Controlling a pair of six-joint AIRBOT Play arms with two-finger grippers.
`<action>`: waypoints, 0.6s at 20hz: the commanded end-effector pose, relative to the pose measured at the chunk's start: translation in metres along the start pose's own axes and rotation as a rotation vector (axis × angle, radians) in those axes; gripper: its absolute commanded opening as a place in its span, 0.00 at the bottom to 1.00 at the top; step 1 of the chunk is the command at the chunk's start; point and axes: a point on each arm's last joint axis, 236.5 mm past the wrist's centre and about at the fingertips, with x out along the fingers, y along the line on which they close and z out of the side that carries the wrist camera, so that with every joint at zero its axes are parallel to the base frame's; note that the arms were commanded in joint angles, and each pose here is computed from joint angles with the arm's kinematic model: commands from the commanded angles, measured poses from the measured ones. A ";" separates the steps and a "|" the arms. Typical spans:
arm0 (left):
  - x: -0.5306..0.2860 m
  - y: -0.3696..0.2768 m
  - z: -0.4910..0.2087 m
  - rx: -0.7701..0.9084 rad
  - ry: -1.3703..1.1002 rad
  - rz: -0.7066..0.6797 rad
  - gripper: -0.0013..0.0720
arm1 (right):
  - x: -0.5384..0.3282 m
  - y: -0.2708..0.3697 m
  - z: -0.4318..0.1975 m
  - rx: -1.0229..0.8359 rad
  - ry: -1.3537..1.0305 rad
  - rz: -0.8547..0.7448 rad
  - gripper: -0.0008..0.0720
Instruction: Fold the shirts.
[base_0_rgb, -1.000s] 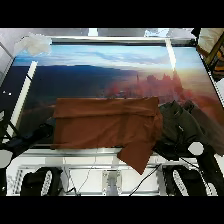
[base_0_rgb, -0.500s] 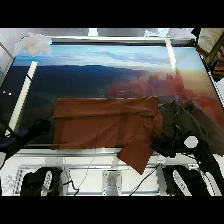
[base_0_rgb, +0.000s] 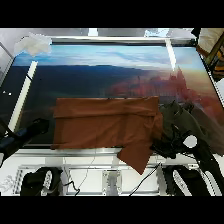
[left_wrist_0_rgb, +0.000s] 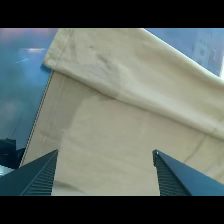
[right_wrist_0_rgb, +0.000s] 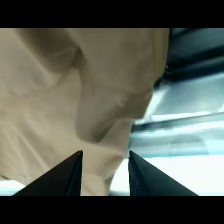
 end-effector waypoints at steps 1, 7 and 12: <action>0.000 0.000 0.000 0.001 0.000 0.001 0.93 | 0.000 -0.003 -0.011 -0.011 0.045 -0.014 0.46; 0.000 0.000 0.000 0.000 0.000 0.001 0.93 | 0.007 0.008 0.004 0.020 0.011 0.037 0.46; 0.000 0.000 -0.001 0.000 0.004 0.001 0.93 | 0.012 -0.005 -0.007 -0.020 0.070 -0.031 0.46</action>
